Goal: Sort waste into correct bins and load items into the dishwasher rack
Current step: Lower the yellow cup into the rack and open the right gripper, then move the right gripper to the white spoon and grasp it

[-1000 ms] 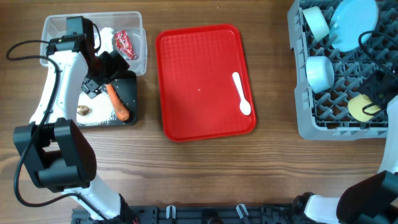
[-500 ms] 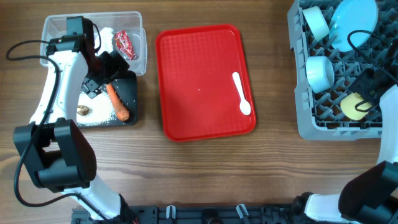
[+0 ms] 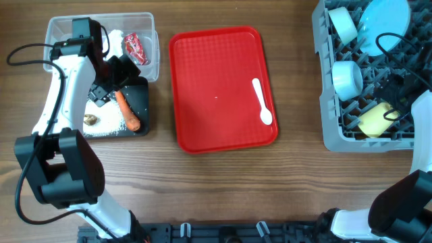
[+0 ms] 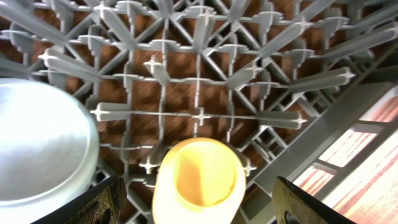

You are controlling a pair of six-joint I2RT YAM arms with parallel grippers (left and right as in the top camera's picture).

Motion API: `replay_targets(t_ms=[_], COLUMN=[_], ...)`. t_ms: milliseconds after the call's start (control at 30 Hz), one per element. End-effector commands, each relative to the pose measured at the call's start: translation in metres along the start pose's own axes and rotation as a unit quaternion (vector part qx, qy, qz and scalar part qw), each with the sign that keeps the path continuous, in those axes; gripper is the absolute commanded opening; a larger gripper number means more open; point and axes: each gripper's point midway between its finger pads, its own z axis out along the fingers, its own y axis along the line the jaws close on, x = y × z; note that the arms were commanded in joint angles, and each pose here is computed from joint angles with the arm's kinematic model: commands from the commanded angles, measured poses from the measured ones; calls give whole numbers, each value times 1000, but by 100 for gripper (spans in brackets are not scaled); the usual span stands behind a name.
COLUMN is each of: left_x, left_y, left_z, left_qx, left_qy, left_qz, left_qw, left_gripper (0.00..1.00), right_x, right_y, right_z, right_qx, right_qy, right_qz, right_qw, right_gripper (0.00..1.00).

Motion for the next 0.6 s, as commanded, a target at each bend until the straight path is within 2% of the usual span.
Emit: replay_targets(t_ms=[0,200,400,567], left_x=[-8,-8,-8,-8], left_y=[-4,-4,-4,-4], left_z=[-16,-16,-16,-16], left_qx=[10,10,10,10], left_qy=[-23,-23,-23,-23], left_qz=[1,1,1,1], left_qw=[1000,1000,1000,1000], left_gripper=[100,100,100,100], right_x=[-2,-8,2,21], right_y=[14,25,71,110], right_z=[-13,-50,-95,-110], right_qx=[-47,-101,-239,-260], right_qy=[-7,-46,-65,-66], right_qz=[-8,-21,-81,-138], right_qw=[999,994,965,953], right_gripper=[78,78,76,78])
